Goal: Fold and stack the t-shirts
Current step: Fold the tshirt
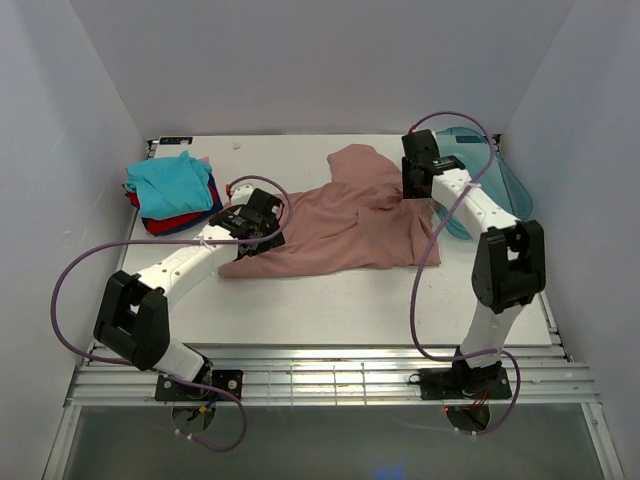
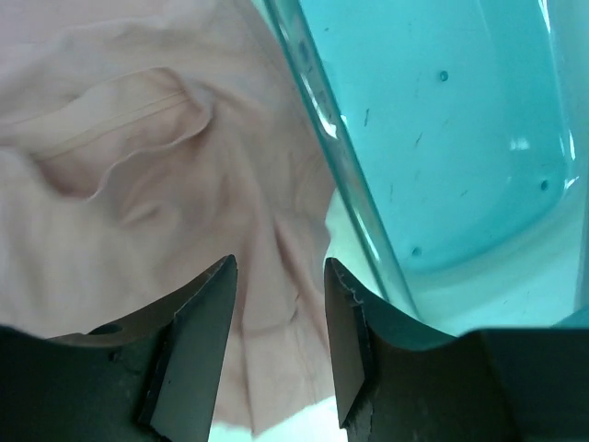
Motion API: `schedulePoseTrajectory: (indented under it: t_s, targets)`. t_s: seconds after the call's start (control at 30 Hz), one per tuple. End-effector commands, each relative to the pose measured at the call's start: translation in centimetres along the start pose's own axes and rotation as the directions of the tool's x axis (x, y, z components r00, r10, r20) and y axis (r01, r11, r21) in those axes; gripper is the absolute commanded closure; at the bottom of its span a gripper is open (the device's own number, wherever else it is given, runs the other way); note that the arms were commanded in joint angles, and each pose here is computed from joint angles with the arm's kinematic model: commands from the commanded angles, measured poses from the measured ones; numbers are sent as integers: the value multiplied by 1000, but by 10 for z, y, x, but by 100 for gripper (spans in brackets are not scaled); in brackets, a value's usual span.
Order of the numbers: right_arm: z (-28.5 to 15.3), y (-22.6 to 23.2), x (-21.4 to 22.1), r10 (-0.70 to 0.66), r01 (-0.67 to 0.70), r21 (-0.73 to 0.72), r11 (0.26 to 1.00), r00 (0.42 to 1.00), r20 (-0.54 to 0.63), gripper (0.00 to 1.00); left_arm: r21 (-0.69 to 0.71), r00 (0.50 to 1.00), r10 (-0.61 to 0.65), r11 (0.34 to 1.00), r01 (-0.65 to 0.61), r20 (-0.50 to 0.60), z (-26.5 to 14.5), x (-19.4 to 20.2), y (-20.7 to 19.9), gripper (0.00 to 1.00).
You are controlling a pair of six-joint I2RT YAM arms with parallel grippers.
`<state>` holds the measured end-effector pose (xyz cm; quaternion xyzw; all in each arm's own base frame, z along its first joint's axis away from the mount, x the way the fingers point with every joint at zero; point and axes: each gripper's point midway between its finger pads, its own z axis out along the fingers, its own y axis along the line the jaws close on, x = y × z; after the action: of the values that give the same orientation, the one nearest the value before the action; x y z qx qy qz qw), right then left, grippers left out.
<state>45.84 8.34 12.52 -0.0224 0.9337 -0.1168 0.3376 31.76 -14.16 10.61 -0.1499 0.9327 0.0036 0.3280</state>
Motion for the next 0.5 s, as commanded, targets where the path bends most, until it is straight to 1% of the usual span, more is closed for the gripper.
schedulePoseTrajectory:
  t_s: [0.0, 0.07, 0.1, 0.13, 0.23, 0.33, 0.47]
  targets:
    - [-36, 18, 24, 34, -42, -160, 986, 998, -49, 51, -167, 998, -50, 984, 53, 23, -7, -12, 44, 10]
    - [-38, 18, 48, 22, -41, -161, 986, 993, -114, 51, -209, 998, -69, 976, 65, -13, -1, 0, 57, 10]
    - [-34, 16, 69, 0, -24, -144, 989, 987, -164, 51, -224, 997, -72, 972, 65, -22, 1, 5, 60, 10]
    - [-32, 14, 80, -8, -17, -132, 991, 983, -185, 51, -246, 997, -70, 968, 58, -42, 4, 15, 67, 10]
    - [-22, 12, 107, -28, 2, -117, 993, 974, -226, 52, -285, 994, -91, 956, 70, -63, 12, 28, 77, 9]
    - [-14, 14, 127, -45, 13, -117, 993, 961, -272, 52, -301, 991, -108, 950, 81, -75, 24, 31, 82, 9]
    - [-9, 13, 141, -41, 12, -93, 996, 949, -313, 52, -332, 987, -112, 941, 69, -112, 39, 38, 91, 9]
